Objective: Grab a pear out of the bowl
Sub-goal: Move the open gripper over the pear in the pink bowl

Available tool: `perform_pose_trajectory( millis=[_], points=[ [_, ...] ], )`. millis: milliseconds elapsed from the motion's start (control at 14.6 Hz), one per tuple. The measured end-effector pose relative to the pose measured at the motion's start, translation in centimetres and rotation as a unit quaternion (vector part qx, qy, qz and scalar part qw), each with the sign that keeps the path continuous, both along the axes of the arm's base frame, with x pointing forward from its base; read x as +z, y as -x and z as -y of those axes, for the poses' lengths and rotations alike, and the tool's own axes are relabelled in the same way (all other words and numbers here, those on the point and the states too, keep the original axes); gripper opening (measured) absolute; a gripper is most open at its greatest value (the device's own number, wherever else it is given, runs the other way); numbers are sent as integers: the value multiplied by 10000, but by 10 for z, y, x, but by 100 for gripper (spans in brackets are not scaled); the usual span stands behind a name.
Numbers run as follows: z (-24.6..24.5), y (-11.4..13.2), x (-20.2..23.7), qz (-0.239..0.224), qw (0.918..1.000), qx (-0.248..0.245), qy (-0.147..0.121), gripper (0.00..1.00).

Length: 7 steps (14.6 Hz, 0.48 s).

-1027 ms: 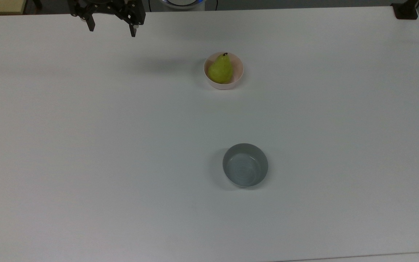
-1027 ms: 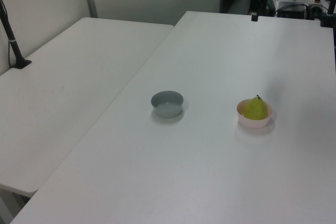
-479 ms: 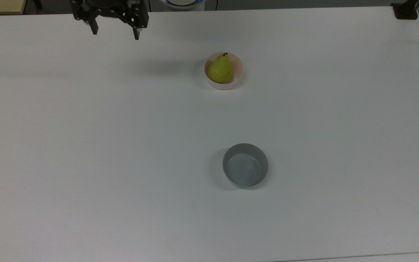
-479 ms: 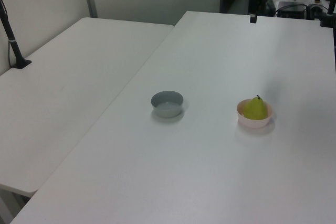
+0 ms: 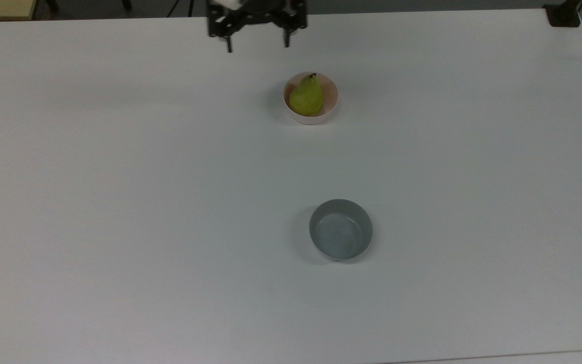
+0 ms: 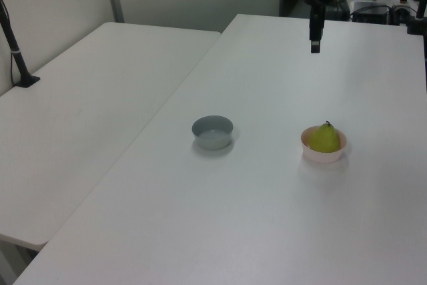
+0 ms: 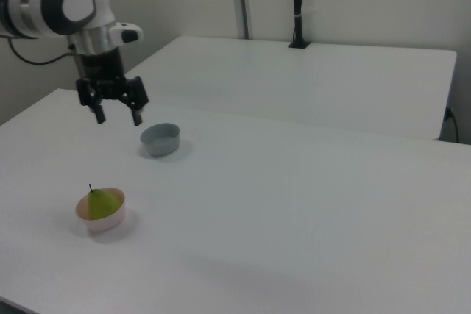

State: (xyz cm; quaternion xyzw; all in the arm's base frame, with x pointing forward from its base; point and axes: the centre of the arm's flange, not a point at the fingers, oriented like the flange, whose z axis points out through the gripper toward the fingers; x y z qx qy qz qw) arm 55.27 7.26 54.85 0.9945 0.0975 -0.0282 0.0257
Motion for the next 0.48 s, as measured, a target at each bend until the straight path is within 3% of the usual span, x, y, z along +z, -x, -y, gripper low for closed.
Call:
perform_pose_trajectory(
  millis=[274,479],
  points=[
    [-63,14,2,-52,9983,579,9,100],
    [-77,15,-4,-105,9965,825,20,100]
  ],
)
